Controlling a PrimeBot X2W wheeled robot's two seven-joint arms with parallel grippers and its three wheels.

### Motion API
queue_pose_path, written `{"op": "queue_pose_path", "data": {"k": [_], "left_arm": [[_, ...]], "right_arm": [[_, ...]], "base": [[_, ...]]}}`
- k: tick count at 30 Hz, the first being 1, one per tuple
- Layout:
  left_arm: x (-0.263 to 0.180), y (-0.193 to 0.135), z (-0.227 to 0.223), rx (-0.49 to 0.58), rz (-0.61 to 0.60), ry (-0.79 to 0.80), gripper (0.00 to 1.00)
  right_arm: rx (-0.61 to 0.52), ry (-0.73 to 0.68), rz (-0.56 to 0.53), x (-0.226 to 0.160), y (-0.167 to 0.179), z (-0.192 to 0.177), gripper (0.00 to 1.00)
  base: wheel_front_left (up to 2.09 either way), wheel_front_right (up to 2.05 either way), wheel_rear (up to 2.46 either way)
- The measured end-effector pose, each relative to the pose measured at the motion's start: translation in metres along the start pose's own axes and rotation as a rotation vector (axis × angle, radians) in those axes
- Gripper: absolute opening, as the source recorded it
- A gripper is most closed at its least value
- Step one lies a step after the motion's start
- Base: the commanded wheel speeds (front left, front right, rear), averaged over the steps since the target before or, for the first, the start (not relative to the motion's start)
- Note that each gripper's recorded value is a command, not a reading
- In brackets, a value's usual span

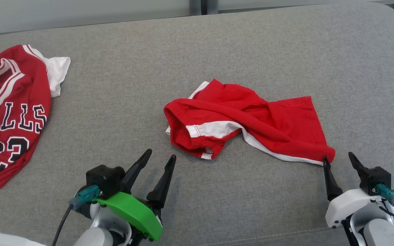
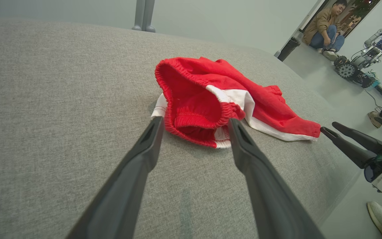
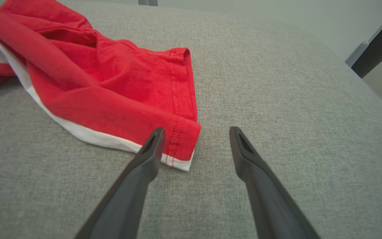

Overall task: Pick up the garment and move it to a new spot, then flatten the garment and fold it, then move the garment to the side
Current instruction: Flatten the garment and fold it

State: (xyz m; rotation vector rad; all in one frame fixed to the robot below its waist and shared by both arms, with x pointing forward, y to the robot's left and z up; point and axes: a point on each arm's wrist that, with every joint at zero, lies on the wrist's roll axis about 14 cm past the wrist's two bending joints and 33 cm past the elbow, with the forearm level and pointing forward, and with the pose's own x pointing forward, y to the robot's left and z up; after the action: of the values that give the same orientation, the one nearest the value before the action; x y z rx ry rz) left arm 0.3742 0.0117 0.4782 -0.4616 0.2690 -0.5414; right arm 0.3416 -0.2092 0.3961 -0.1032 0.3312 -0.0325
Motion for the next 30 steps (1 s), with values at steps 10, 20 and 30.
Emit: {"op": "queue_pose_path", "data": {"k": [10,20,30], "left_arm": [[0.024,0.006,-0.012,-0.039,-0.008,0.07,1.0],[0.038,0.004,-0.018,-0.043,-0.029,0.106,1.0],[0.047,-0.029,-0.015,-0.108,-0.123,0.107,1.0]], "right_arm": [[0.019,0.11,0.026,0.017,0.013,-0.03,1.0],[0.044,0.108,0.025,0.028,0.016,-0.032,1.0],[0.047,0.108,0.028,0.031,0.017,-0.035,1.0]], "base": [[0.0,0.0,0.0],[0.0,0.0,0.0],[0.0,0.0,0.0]]}}
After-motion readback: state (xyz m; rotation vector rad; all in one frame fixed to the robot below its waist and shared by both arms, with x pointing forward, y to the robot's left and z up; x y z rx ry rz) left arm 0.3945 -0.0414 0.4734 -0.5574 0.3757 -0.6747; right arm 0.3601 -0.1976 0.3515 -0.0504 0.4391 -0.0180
